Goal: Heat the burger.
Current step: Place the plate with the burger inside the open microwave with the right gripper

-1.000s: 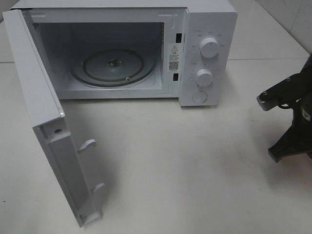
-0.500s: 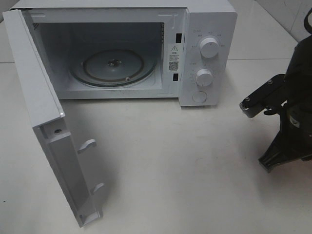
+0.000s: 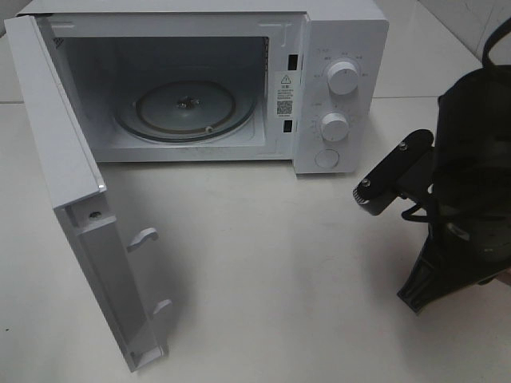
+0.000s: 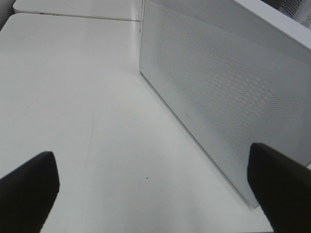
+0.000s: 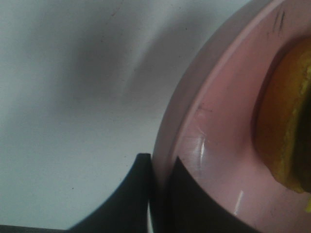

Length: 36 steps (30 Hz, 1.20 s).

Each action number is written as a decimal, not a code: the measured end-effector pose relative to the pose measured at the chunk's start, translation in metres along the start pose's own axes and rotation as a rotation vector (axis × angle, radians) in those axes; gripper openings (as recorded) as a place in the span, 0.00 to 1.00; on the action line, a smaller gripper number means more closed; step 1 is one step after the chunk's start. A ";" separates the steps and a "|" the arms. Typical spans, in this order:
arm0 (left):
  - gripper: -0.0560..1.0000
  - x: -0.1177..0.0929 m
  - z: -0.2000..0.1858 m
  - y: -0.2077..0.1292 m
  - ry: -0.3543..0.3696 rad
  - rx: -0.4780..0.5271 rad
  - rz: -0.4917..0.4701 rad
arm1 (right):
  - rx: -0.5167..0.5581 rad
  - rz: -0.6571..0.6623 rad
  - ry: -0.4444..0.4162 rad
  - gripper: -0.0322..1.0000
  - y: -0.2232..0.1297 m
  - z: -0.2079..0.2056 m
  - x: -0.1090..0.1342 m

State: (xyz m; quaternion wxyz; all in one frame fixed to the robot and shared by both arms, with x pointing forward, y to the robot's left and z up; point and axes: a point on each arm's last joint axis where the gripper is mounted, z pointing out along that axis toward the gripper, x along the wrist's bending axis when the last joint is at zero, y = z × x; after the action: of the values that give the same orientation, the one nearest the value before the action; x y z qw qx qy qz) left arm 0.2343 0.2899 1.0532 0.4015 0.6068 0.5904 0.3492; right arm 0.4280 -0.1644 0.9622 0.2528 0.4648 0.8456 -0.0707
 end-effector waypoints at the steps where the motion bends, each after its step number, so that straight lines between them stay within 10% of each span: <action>1: 0.97 0.000 0.000 0.000 0.000 0.000 0.000 | 0.000 0.000 0.000 0.10 0.000 0.000 0.000; 36: 0.97 0.000 0.000 0.000 0.000 0.000 0.000 | -0.149 -0.388 0.043 0.10 -0.031 -0.052 0.083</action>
State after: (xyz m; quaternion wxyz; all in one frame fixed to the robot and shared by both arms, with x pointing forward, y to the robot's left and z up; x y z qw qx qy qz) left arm 0.2343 0.2899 1.0532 0.4015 0.6068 0.5904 0.3492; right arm 0.3476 -0.1010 0.9623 0.2500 0.2747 0.9274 -0.0452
